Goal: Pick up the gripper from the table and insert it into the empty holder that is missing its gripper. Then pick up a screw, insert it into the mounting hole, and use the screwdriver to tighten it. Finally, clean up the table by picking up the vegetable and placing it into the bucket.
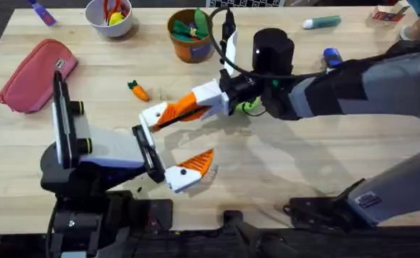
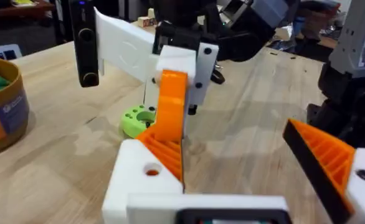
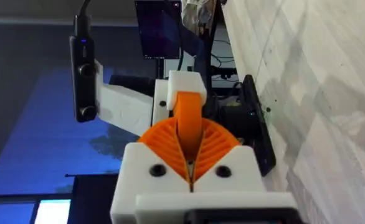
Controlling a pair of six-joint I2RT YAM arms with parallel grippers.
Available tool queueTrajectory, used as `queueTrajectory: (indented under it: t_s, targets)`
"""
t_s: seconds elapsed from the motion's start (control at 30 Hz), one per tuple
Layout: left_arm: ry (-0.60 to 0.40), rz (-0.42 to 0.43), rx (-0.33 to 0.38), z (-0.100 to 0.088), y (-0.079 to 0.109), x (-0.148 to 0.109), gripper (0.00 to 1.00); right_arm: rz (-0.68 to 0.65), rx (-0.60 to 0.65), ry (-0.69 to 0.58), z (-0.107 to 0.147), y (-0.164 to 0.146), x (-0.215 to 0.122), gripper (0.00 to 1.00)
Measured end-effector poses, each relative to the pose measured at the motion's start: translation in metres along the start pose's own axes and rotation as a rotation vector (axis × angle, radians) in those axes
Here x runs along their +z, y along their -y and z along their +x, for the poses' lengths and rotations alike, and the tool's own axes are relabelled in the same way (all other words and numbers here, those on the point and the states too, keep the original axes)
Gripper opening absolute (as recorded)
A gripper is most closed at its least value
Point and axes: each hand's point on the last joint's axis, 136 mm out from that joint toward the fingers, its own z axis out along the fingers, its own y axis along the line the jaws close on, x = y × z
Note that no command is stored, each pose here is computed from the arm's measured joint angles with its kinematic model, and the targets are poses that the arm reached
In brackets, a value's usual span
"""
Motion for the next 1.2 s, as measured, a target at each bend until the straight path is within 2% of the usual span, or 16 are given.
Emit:
queueTrajectory:
  t_s: [0.47, 0.5, 0.57, 0.63, 0.67, 0.7, 0.77, 0.83, 1.2]
  targets:
    - [0.0, -0.001, 0.0, 0.0, 0.0, 0.0, 0.985, 0.001, 0.0, 0.001, 0.0, 0.0, 0.0, 0.011]
    - [0.0, -0.002, 0.001, 0.0, 0.0, 0.0, 0.985, 0.001, 0.004, 0.002, 0.0, 0.0, 0.0, 0.066]
    - [0.001, -0.002, 0.007, 0.0, 0.0, 0.0, 0.985, 0.01, 0.016, 0.017, -0.002, 0.003, 0.0, 0.315]
    - [0.0, 0.003, 0.012, 0.0, 0.001, 0.0, 0.985, 0.022, 0.033, 0.037, -0.003, 0.008, 0.0, 0.623]
    - [0.0, 0.003, 0.013, 0.0, 0.0, 0.0, 0.985, 0.025, 0.035, 0.042, -0.003, 0.009, 0.0, 0.748]
    - [0.0, 0.003, 0.013, 0.0, 0.0, 0.0, 0.985, 0.027, 0.036, 0.048, -0.004, 0.01, 0.0, 0.827]
    - [0.0, 0.003, 0.014, 0.0, 0.0, 0.0, 0.985, 0.03, 0.036, 0.055, -0.005, 0.01, 0.0, 0.88]
    - [0.0, 0.003, 0.014, 0.0, 0.001, 0.0, 0.985, 0.032, 0.037, 0.06, -0.006, 0.01, 0.0, 0.893]
    - [0.001, 0.003, 0.018, 0.0, 0.001, 0.0, 0.985, 0.053, 0.047, 0.091, -0.011, 0.015, -0.009, 0.902]
